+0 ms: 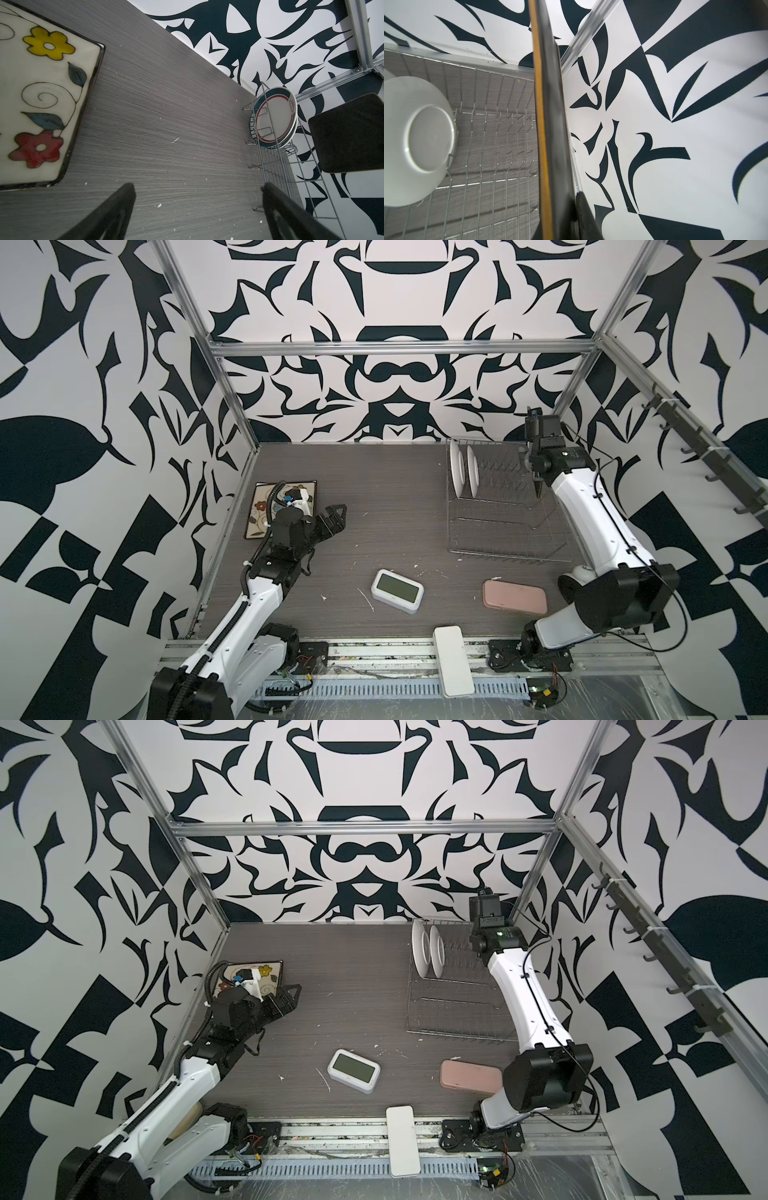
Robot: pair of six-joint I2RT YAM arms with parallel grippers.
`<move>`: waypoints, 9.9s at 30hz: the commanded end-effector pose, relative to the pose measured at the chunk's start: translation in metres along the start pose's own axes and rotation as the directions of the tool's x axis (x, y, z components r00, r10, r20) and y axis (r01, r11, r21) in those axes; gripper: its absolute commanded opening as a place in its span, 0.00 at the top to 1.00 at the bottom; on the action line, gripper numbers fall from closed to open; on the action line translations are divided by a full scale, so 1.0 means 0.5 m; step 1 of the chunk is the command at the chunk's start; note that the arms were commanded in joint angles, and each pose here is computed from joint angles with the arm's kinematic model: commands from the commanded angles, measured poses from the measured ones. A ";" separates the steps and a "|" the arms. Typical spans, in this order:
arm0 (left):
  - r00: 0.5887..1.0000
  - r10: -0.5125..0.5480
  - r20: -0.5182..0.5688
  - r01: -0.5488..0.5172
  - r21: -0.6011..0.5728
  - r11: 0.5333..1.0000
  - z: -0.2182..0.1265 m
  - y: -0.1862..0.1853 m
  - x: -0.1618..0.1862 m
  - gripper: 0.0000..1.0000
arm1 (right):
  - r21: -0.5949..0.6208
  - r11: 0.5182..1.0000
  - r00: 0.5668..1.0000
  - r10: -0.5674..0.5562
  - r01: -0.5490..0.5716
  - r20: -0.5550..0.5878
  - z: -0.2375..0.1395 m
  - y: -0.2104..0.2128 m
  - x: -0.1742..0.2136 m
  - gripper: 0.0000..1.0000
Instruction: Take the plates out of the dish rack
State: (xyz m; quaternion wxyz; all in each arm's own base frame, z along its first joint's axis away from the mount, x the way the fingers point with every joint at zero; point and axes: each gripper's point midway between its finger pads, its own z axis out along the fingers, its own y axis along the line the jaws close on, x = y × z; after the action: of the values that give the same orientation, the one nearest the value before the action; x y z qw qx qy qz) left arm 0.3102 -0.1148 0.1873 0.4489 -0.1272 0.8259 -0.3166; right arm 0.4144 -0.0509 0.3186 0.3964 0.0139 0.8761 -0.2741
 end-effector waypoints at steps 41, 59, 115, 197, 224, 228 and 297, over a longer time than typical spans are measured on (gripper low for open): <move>0.999 -0.036 0.018 0.035 0.032 0.999 -0.024 -0.033 -0.025 0.01 | -0.746 0.652 0.836 0.480 -0.135 0.268 -0.458 0.203 -0.215 1.00; 0.996 -0.076 -0.041 0.078 0.066 0.995 -0.019 -0.060 -0.025 0.01 | -0.912 0.263 0.807 0.581 -0.314 -0.110 -0.417 0.375 -0.175 1.00; 0.875 -0.483 0.026 0.445 0.347 0.826 0.050 -0.262 -0.106 0.02 | -0.716 -0.532 -0.026 0.810 -0.452 -0.586 -0.459 0.427 -0.154 1.00; 0.816 -0.577 -0.038 0.497 0.555 0.667 0.110 -0.354 -0.074 1.00 | -0.629 -0.570 0.044 0.722 -0.529 -0.691 -0.463 0.497 -0.105 0.56; 0.769 -0.621 0.149 0.470 0.527 0.708 0.011 -0.281 -0.126 1.00 | -0.600 -0.486 0.124 0.703 -0.635 -0.700 -0.421 0.526 -0.046 0.40; 0.753 -0.630 0.191 0.472 0.511 0.718 -0.006 -0.250 -0.144 1.00 | -0.593 -0.480 0.135 0.693 -0.646 -0.708 -0.416 0.532 -0.040 0.39; 0.639 -0.632 0.437 0.660 0.111 0.743 -0.077 0.258 -0.227 1.00 | -0.643 -0.199 0.601 0.236 -0.739 -0.764 -0.436 0.924 0.080 0.15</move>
State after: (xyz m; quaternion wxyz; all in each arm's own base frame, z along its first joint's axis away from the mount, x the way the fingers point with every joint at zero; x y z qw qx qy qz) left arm 0.3246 0.0504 0.1155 0.3750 -0.5747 0.6409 -0.3441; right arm 0.3470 0.4307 0.1624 0.1793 0.1766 0.7963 0.5501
